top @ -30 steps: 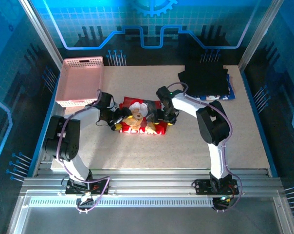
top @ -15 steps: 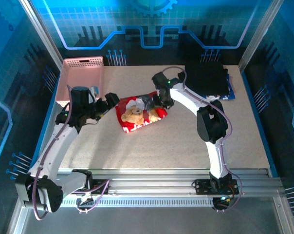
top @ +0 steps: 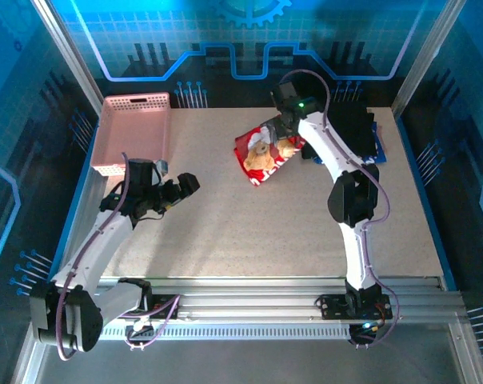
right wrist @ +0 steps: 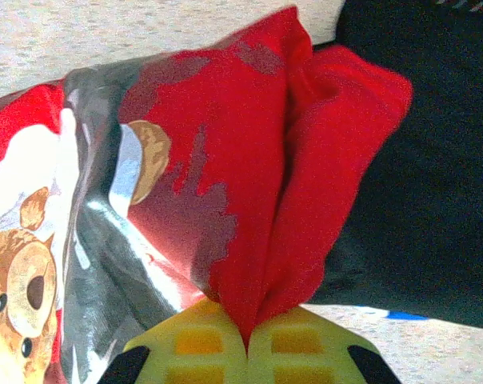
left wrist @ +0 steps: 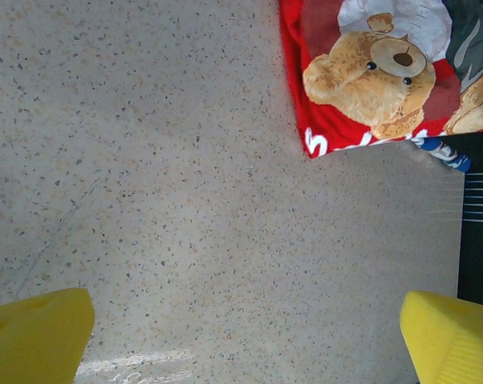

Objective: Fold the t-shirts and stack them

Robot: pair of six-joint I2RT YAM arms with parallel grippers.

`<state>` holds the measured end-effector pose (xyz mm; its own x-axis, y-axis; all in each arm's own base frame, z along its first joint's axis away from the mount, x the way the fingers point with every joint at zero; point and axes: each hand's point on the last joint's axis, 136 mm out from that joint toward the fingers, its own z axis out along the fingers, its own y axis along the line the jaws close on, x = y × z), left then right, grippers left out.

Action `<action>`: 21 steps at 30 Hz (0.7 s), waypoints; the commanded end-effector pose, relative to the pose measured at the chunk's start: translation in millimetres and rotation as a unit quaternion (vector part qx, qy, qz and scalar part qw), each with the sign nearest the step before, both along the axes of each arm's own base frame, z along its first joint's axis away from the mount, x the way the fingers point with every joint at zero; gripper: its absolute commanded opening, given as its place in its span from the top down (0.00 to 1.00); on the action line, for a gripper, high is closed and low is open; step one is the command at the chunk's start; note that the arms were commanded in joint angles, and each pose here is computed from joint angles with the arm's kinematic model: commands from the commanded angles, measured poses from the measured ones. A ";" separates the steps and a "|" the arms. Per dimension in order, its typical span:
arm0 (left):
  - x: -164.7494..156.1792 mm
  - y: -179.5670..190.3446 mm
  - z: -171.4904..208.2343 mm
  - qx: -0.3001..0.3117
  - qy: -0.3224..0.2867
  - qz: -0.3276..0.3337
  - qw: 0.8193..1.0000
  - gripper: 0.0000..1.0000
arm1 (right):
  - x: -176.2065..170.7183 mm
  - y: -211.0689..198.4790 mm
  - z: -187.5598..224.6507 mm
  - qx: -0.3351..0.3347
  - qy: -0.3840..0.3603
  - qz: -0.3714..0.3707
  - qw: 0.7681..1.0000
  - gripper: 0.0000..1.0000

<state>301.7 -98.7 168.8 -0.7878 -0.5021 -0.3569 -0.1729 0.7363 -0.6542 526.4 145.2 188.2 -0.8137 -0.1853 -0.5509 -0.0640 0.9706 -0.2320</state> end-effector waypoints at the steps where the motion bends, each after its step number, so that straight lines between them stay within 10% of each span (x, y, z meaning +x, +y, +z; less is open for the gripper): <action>1: -2.9 0.0 -2.6 0.016 -0.009 -0.014 1.000 0.01 | 15.6 -13.3 27.5 -0.030 -0.045 0.000 0.999 1.00; 21: -12.2 8.5 -24.0 0.044 0.011 -0.011 0.999 0.01 | 49.1 -132.0 87.1 -0.007 -0.132 -0.106 0.985 1.00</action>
<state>297.2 -93.8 153.6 -0.7970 -0.4766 -0.3709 -0.1729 0.7685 -0.6160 569.4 42.6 244.2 -0.7294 -0.1259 -0.6724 0.1121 0.9476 -0.2991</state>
